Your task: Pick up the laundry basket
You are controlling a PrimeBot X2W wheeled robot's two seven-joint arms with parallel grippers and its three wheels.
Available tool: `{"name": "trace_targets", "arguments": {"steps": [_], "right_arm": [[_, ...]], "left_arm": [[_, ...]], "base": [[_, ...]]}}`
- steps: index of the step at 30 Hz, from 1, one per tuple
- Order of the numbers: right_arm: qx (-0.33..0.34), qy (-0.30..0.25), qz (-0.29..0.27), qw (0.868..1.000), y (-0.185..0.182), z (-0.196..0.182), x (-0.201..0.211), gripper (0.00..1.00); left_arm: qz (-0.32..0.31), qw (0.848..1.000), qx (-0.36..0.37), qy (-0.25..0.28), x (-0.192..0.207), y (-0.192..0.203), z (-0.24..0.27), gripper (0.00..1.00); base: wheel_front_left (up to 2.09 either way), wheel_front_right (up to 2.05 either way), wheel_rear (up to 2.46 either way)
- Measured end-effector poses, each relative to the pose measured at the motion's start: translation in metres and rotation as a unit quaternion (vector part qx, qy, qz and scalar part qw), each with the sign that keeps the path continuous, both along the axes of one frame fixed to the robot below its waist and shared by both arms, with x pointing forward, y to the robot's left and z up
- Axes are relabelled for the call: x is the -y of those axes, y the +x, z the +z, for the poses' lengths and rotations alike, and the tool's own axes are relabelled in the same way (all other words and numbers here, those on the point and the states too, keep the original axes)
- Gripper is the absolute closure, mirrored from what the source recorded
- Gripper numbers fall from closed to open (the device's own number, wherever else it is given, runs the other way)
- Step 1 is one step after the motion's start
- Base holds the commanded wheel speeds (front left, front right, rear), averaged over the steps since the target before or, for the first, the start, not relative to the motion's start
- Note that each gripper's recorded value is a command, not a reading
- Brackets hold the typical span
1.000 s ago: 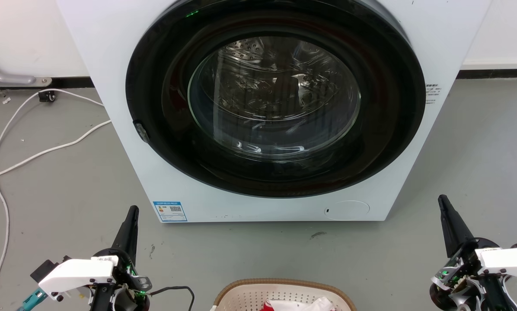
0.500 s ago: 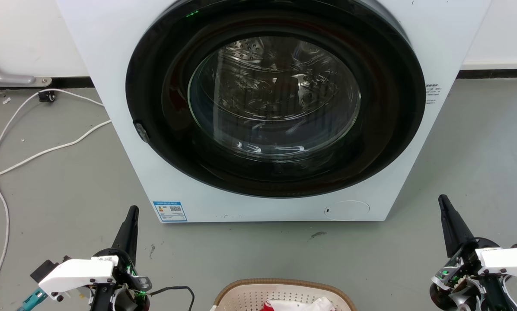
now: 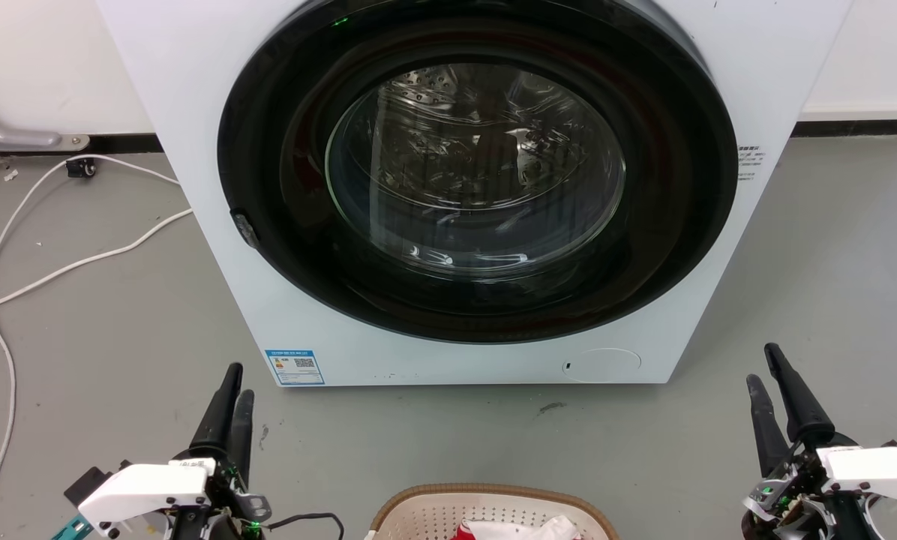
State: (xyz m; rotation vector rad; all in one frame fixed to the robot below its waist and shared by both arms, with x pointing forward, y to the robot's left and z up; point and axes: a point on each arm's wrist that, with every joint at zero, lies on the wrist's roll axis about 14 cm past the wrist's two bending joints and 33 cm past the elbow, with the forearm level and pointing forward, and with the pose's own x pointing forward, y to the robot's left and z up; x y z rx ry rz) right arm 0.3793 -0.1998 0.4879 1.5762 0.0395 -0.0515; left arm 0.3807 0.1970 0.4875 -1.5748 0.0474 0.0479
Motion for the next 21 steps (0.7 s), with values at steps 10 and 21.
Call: {"name": "trace_targets", "arguments": {"steps": [10, 21], "right_arm": [[0.01, -0.037, -0.006, 0.999, 0.002, 0.007, -0.003, 0.0], [0.027, -0.16, -0.005, 0.987, 0.004, 0.02, -0.004, 0.0]], "left_arm": [[0.002, 0.999, 0.02, 0.027, 0.007, 0.004, 0.013, 0.0], [0.001, 0.986, 0.054, 0.156, 0.011, 0.009, 0.037, 0.0]], "base": [[0.0, 0.0, 0.0], [0.0, 0.0, 0.0]]}}
